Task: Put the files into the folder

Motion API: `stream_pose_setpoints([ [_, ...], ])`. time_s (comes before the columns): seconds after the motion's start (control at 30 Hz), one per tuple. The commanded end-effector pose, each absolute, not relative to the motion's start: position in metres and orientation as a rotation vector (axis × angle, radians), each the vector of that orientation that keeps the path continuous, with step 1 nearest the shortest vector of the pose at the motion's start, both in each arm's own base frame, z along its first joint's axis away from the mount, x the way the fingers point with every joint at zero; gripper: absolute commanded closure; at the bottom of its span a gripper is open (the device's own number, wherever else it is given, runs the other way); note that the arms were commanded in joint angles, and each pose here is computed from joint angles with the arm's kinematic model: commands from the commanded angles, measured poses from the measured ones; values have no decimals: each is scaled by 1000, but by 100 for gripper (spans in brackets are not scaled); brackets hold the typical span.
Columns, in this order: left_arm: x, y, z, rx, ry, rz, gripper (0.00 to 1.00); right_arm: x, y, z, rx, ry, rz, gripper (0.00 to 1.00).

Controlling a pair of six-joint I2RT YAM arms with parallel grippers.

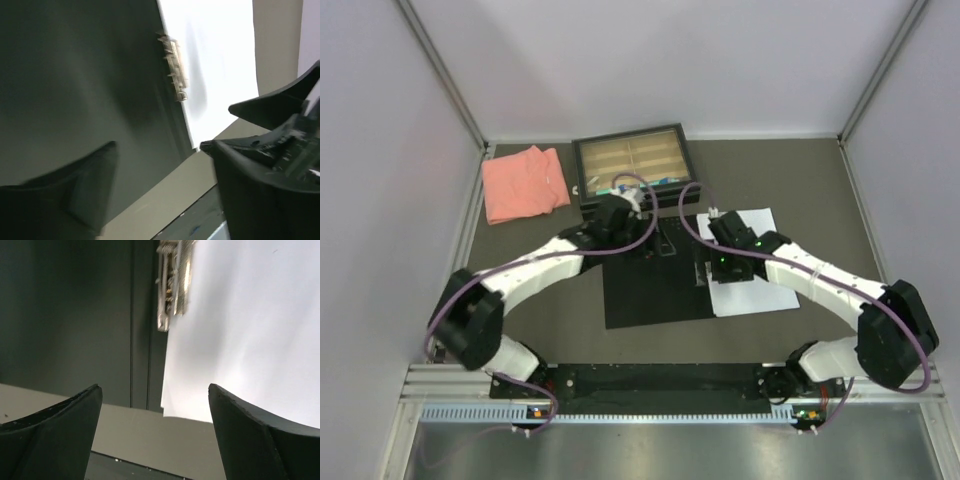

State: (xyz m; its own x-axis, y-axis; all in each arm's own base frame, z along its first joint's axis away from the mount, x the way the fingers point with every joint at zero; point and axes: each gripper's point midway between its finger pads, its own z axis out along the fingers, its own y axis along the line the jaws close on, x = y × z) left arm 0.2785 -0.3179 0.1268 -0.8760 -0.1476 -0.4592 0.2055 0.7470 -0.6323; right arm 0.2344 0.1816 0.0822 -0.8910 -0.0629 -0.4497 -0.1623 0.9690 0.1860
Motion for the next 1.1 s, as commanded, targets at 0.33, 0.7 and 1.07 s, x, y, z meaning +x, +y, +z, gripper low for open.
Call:
stream_pose_setpoints([
  [0.33, 201, -153, 79, -496, 2652, -730, 5, 189, 294, 75, -747, 2466, 61, 12],
  [0.7, 204, -157, 56, -664, 2608, -867, 11, 197, 276, 65, -728, 2467, 10, 9],
  [1.07, 201, -163, 61, -601, 2589, -933, 12, 271, 217, 90, -297, 2510, 75, 48],
])
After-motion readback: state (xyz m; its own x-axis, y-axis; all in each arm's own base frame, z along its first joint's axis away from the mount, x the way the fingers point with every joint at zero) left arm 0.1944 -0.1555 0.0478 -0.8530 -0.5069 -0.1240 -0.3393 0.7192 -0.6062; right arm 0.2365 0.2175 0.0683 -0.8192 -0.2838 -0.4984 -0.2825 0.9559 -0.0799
